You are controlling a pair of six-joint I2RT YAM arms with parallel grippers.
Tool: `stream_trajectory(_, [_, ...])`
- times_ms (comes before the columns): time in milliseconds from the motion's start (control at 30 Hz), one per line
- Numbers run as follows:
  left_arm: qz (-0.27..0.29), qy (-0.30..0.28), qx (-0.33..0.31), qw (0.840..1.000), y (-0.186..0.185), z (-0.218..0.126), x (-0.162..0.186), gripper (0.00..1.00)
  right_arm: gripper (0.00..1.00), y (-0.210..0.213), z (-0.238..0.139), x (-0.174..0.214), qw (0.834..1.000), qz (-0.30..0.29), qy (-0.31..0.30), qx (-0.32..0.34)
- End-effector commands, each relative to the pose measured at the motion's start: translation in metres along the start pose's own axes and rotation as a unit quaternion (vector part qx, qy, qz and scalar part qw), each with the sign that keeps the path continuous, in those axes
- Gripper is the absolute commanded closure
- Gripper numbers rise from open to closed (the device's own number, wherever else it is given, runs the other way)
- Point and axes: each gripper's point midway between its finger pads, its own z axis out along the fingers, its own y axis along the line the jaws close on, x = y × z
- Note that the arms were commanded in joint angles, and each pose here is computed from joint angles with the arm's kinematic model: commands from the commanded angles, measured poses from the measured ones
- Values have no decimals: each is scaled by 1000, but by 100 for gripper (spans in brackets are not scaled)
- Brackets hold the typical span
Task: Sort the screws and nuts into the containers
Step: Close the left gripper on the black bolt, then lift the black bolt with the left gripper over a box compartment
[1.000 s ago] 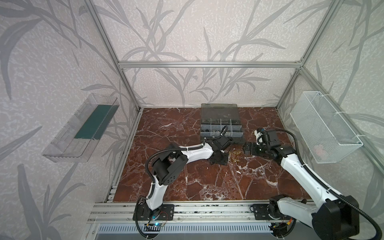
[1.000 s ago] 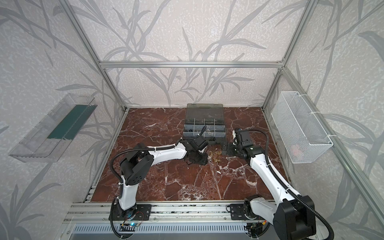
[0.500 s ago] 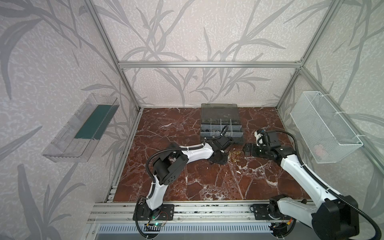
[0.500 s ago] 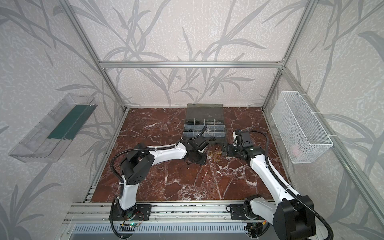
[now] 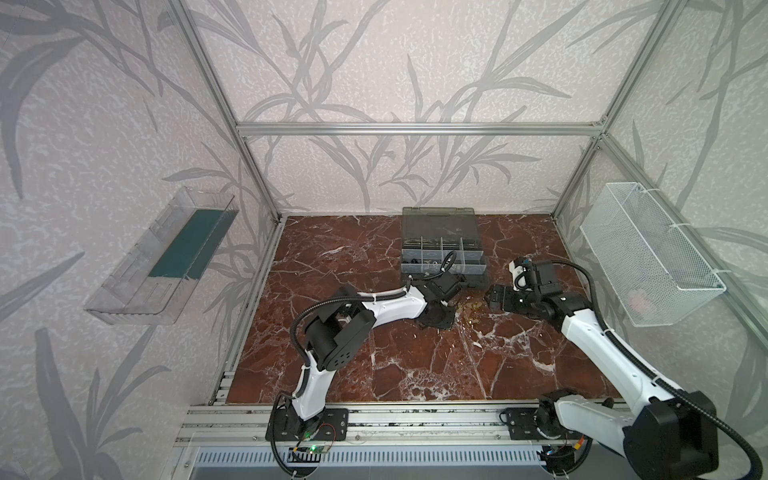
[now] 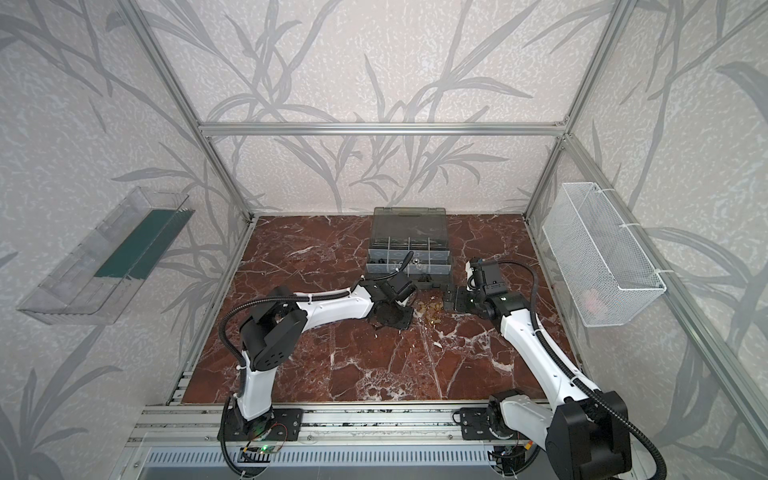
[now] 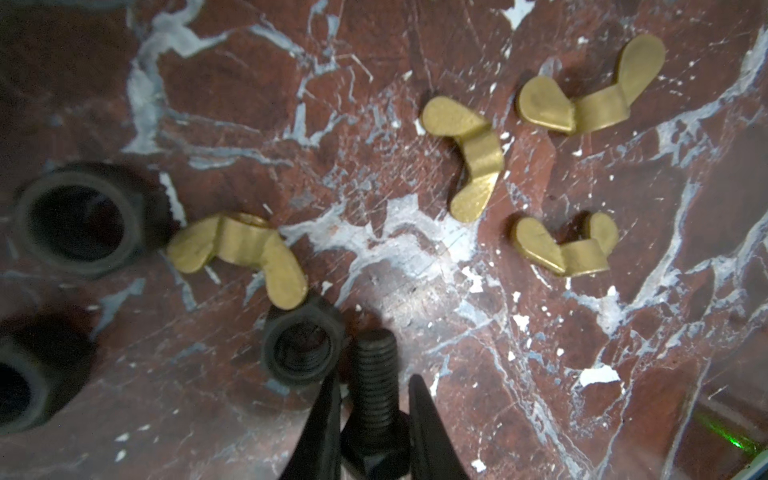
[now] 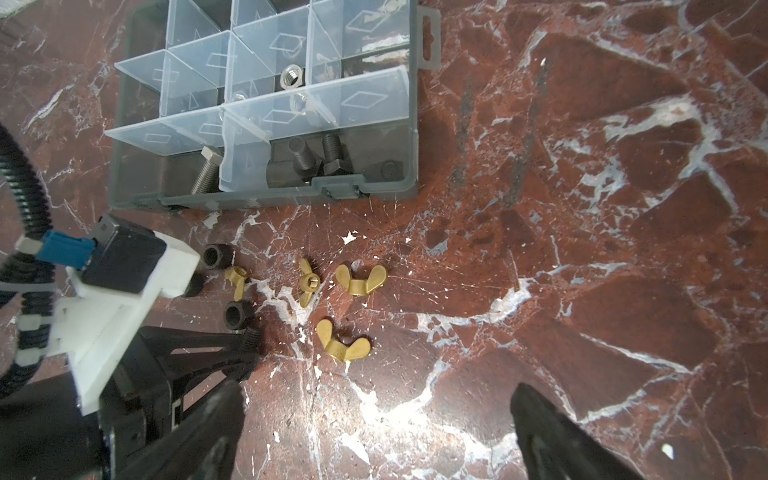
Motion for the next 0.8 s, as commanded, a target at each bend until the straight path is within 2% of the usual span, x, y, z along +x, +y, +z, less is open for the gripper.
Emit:
stream_trajectory(0, [8,-6,-8,1000,-2,-21,-4,86,1,0,-2,-1,1000,7,-6,-6])
stream_trajectory(400, [21,-42,12,999,-19,-52,-44,86,1,2,-7,-7,1000,10,-11,-10])
stream_trajectory(767, [26,-79,11,996,-9,-69,-112,86,1,6,-10,-20,1000,15,-20,-18])
